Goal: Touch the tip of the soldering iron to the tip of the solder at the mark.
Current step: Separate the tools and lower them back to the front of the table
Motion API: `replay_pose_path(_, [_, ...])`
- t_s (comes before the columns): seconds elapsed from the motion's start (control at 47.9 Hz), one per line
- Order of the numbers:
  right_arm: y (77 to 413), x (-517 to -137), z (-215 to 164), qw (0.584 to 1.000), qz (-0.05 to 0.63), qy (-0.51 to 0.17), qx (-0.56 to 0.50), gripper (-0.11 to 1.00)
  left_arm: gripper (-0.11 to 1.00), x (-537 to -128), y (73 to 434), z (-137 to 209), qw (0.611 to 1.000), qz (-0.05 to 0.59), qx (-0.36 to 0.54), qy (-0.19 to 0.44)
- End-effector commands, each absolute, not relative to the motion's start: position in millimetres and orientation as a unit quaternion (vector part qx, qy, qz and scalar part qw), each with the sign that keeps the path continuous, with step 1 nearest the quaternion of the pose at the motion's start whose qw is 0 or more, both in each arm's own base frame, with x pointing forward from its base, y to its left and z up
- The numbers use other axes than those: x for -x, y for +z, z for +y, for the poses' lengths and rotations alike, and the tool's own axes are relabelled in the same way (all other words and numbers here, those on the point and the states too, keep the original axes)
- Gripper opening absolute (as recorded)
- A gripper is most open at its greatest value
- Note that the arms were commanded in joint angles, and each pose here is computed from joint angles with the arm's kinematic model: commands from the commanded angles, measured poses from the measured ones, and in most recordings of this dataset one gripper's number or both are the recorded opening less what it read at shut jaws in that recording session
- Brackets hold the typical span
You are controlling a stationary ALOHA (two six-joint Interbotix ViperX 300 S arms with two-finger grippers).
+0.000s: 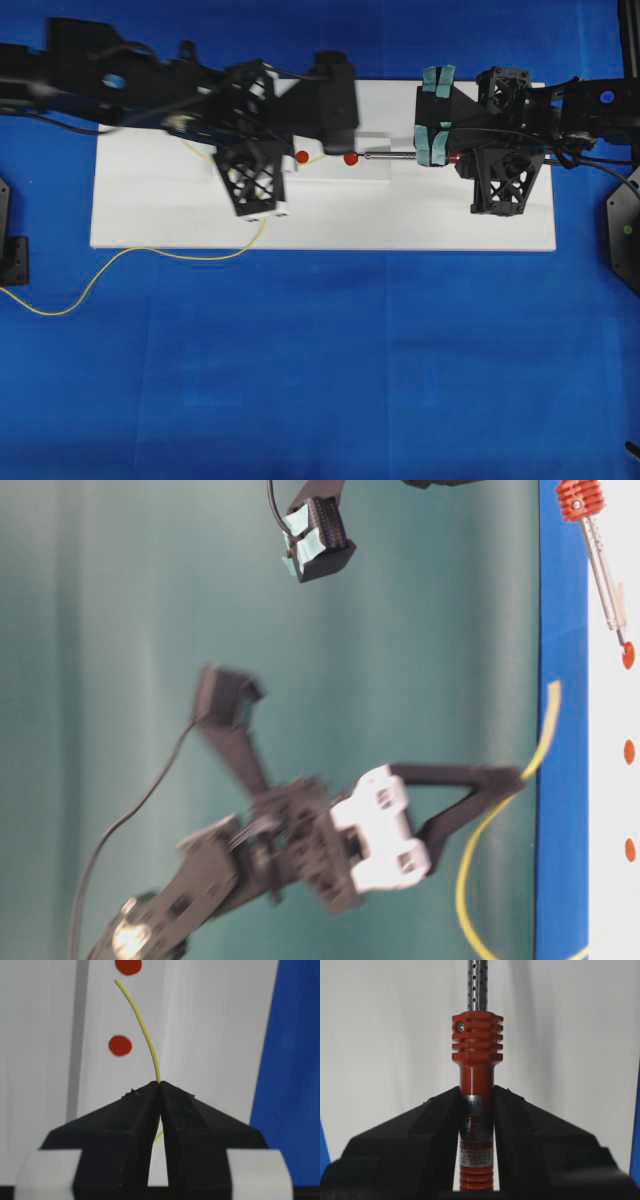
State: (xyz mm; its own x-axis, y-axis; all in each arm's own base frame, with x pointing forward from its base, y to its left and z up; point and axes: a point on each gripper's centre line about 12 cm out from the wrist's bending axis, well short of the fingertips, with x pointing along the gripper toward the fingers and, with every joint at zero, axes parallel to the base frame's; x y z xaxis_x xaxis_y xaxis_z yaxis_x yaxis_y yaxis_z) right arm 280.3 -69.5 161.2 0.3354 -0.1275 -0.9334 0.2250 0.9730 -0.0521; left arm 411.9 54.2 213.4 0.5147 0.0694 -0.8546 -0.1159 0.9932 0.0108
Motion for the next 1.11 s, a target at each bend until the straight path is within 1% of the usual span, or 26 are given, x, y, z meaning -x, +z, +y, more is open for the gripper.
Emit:
replay_pose_path(0.0, [171, -287, -71, 0.828, 0.549, -0.109, -0.040, 0.06, 0.02, -403, 236, 52, 0.884, 0.463, 0.023, 0.055])
replay_pose_path(0.23, [173, -287, -71, 0.829, 0.547, -0.109, -0.039, 0.06, 0.02, -394, 232, 51, 0.886, 0.461, 0.025, 0.056])
replay_pose_path(0.376, [186, -283, -70, 0.841, 0.527, -0.111, -0.038, 0.06, 0.02, -394, 232, 51, 0.886, 0.460, 0.025, 0.056])
replay_pose_path(0.543, [206, -266, -66, 0.861, 0.493, -0.116, -0.038, 0.06, 0.02, -392, 230, 51, 0.885, 0.462, 0.026, 0.057])
replay_pose_path(0.731, [214, -238, -62, 0.873, 0.465, -0.133, -0.060, 0.06, 0.02, -388, 230, 51, 0.885, 0.460, 0.027, 0.057])
replay_pose_path(0.835, [219, -231, -60, 0.881, 0.447, -0.140, -0.070, 0.06, 0.02, -387, 228, 50, 0.891, 0.450, 0.027, 0.057])
replay_pose_path(1.002, [218, -230, -59, 0.881, 0.441, -0.147, -0.088, 0.06, 0.02, -386, 229, 48, 0.896, 0.439, 0.027, 0.056])
replay_pose_path(1.086, [219, -234, -55, 0.886, 0.431, -0.143, -0.097, 0.06, 0.02, -385, 228, 39, 0.898, 0.437, 0.029, 0.049])
